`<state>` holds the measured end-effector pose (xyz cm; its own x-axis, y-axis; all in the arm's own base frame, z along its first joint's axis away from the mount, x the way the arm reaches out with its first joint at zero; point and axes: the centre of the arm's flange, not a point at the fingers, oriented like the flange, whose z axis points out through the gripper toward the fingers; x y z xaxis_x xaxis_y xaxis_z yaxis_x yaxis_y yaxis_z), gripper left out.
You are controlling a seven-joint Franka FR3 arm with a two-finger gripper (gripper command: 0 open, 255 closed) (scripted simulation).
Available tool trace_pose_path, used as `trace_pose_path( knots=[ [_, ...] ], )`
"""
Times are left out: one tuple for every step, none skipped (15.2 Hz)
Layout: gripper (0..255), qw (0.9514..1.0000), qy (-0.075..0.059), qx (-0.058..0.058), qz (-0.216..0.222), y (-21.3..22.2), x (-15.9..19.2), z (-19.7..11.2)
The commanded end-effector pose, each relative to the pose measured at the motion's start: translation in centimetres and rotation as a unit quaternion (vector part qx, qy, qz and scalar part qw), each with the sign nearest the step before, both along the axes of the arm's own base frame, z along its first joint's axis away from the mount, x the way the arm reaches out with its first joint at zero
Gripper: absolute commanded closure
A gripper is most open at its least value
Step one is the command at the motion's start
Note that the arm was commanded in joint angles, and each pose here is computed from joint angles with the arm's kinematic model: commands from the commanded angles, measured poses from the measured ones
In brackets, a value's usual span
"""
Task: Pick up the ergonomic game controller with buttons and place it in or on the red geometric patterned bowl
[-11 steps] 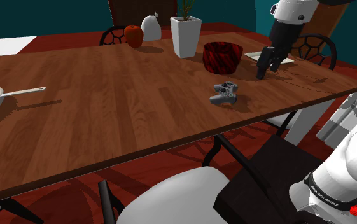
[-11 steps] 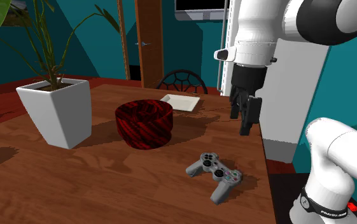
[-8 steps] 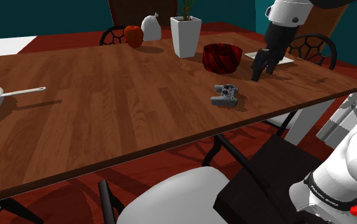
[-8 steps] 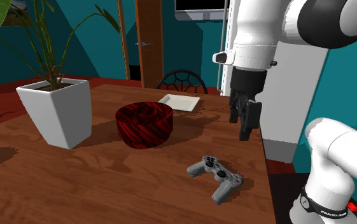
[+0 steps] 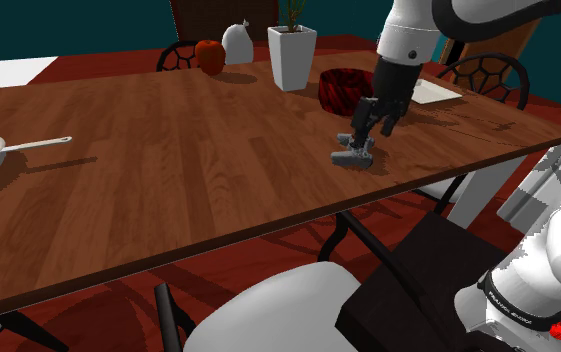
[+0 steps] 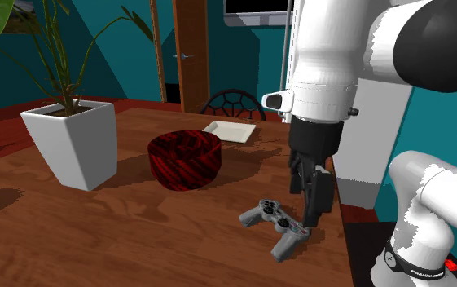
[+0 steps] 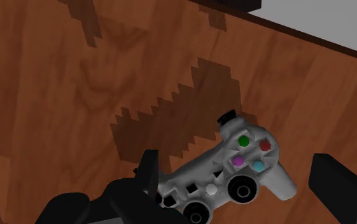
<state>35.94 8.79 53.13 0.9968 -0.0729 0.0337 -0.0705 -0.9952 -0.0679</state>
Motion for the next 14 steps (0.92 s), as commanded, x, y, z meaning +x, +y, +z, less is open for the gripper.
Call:
trace_pose_path(
  knots=[
    [0, 1.0000, 0.000, 0.005, -0.002, 1.5, 0.6, -0.4],
    [0, 1.0000, 0.000, 0.005, -0.002, 1.6, 0.7, -0.9],
    [0, 1.0000, 0.000, 0.005, -0.002, 1.6, 0.7, -1.4],
    [0, 1.0000, 0.000, 0.005, -0.002, 1.6, 0.7, -2.0],
    [0, 1.0000, 0.000, 0.005, -0.002, 1.7, 0.7, -2.5],
    [0, 1.0000, 0.000, 0.005, -0.002, 1.7, 0.7, -3.0],
    [0, 1.0000, 0.000, 0.005, -0.002, 1.8, 0.8, -3.6],
    [0, 1.0000, 0.000, 0.005, -0.002, 1.8, 0.8, -4.4],
    [0, 1.0000, 0.000, 0.005, -0.002, 1.8, 0.8, -4.4],
    [0, 1.0000, 0.000, 0.005, -0.002, 1.8, 0.8, -4.4],
    [0, 1.0000, 0.000, 0.005, -0.002, 1.8, 0.8, -4.4],
    [0, 1.0000, 0.000, 0.005, -0.002, 1.8, 0.8, -4.4],
    [0, 1.0000, 0.000, 0.005, -0.002, 1.8, 0.8, -4.4],
    [0, 1.0000, 0.000, 0.005, -0.002, 1.8, 0.8, -4.4]
  ],
)
